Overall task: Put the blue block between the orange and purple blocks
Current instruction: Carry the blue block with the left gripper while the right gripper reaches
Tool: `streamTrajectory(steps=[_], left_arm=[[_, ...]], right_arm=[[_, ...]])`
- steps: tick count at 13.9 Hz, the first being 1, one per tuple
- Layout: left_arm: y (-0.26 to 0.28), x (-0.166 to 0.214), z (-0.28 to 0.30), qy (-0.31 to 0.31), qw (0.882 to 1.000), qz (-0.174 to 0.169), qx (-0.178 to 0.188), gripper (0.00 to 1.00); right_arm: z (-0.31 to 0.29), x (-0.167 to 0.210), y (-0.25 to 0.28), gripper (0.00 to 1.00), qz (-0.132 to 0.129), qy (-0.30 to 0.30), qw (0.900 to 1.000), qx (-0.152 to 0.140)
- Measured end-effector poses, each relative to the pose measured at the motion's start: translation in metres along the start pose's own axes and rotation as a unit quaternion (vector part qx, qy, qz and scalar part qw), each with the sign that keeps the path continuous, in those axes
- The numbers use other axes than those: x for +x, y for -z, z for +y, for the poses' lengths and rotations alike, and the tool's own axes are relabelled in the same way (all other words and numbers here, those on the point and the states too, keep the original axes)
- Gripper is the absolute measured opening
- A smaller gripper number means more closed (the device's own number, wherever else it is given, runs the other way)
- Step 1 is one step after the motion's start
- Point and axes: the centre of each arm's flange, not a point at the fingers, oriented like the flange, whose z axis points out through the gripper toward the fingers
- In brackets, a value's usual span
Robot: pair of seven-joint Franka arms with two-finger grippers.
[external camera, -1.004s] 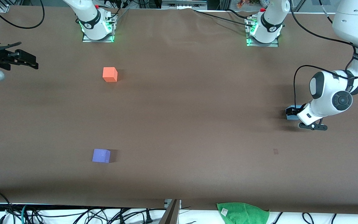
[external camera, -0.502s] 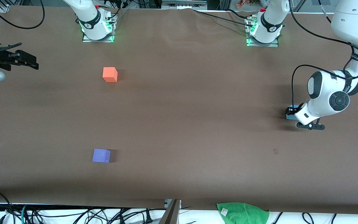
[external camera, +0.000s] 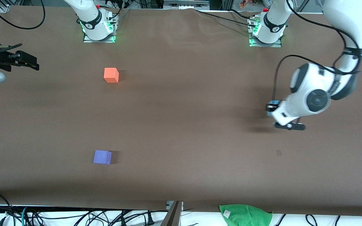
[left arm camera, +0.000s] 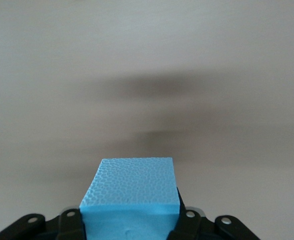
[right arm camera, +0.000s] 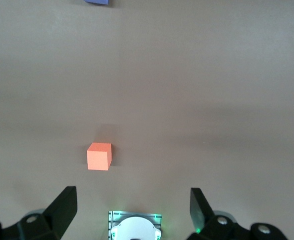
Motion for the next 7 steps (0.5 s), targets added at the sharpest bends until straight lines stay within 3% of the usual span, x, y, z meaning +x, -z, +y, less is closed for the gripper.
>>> streamTrajectory(steps=[4, 7], left_arm=[[0.008, -0.018, 0.144, 0.006, 1.000, 0.010, -0.018, 0.57], [-0.018, -0.012, 0.231, -0.002, 0.999, 0.004, -0.044, 0.57]], right_arm=[[0.000, 0.001, 0.001, 1.00, 0.005, 0.000, 1.000, 0.000], [0.000, 0.003, 0.001, 1.00, 0.011, 0.000, 1.000, 0.001]])
